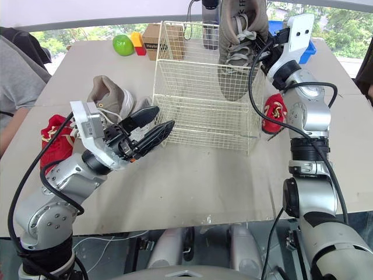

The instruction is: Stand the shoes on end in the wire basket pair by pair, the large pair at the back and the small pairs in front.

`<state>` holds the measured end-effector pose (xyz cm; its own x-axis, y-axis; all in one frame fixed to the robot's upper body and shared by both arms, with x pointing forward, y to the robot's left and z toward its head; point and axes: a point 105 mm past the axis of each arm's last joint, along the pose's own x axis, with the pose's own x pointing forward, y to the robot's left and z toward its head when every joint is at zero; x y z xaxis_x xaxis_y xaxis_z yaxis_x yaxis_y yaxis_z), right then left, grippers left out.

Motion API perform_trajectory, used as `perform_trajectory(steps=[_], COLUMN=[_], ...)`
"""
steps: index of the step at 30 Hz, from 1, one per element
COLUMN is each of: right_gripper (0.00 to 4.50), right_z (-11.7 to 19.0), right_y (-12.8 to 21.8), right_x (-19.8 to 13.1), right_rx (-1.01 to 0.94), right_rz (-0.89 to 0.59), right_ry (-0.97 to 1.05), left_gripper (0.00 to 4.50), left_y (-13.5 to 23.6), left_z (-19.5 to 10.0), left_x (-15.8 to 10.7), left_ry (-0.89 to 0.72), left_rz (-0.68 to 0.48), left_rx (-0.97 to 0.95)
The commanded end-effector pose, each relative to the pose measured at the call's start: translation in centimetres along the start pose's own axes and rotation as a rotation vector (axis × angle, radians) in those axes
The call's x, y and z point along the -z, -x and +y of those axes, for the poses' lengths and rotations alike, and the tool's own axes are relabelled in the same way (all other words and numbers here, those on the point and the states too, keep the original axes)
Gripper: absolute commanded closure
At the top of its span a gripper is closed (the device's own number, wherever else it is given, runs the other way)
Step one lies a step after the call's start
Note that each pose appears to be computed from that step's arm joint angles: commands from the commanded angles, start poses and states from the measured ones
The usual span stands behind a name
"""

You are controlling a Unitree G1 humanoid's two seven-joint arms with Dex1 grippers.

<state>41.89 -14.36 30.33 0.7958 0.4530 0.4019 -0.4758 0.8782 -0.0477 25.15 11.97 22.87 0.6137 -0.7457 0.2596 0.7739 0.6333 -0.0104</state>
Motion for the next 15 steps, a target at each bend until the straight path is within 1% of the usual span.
perform_trajectory(steps=[1,3,5,6,7,8,10,11,12,15], right_gripper=[4.50,4.50,3.50,3.27,2.76,2.23,1.34,0.81,0.44,0.44], right_z=[-0.7,-0.7,-0.7,-0.6,-0.5,-0.5,-0.6,-0.7,-0.8,-1.1], right_y=[0.7,1.0,1.5,1.8,2.1,2.3,2.6,2.8,3.0,3.7], right_x=[0.5,1.2,2.5,3.0,3.4,3.7,3.8,3.8,3.6,2.7], right_rx=[0.037,0.040,0.046,0.040,0.038,0.039,0.048,0.052,0.051,0.038], right_rz=[0.013,0.036,0.078,0.094,0.106,0.115,0.126,0.129,0.128,0.122], right_ry=[-0.036,-0.039,-0.048,-0.048,-0.047,-0.040,-0.021,-0.012,0.008,0.069], left_gripper=[0.68,0.68,0.68,0.68,0.68,0.68,0.68,0.68,0.68,0.68], left_y=[0.3,0.5,0.8,0.9,0.9,1.0,1.0,1.1,1.1,1.2], left_z=[-1.1,-1.1,-1.2,-1.2,-1.2,-1.1,-1.0,-1.0,-1.0,-0.8], left_x=[-0.7,-0.6,-0.4,-0.3,-0.2,-0.2,-0.1,0.0,0.0,0.1], left_ry=[-0.036,-0.036,-0.040,-0.039,-0.039,-0.037,-0.036,-0.036,-0.034,-0.031], left_rz=[-0.022,-0.020,-0.006,-0.002,0.000,0.000,0.002,0.002,0.003,0.003], left_rx=[0.050,0.054,0.063,0.063,0.063,0.059,0.055,0.054,0.049,0.034])
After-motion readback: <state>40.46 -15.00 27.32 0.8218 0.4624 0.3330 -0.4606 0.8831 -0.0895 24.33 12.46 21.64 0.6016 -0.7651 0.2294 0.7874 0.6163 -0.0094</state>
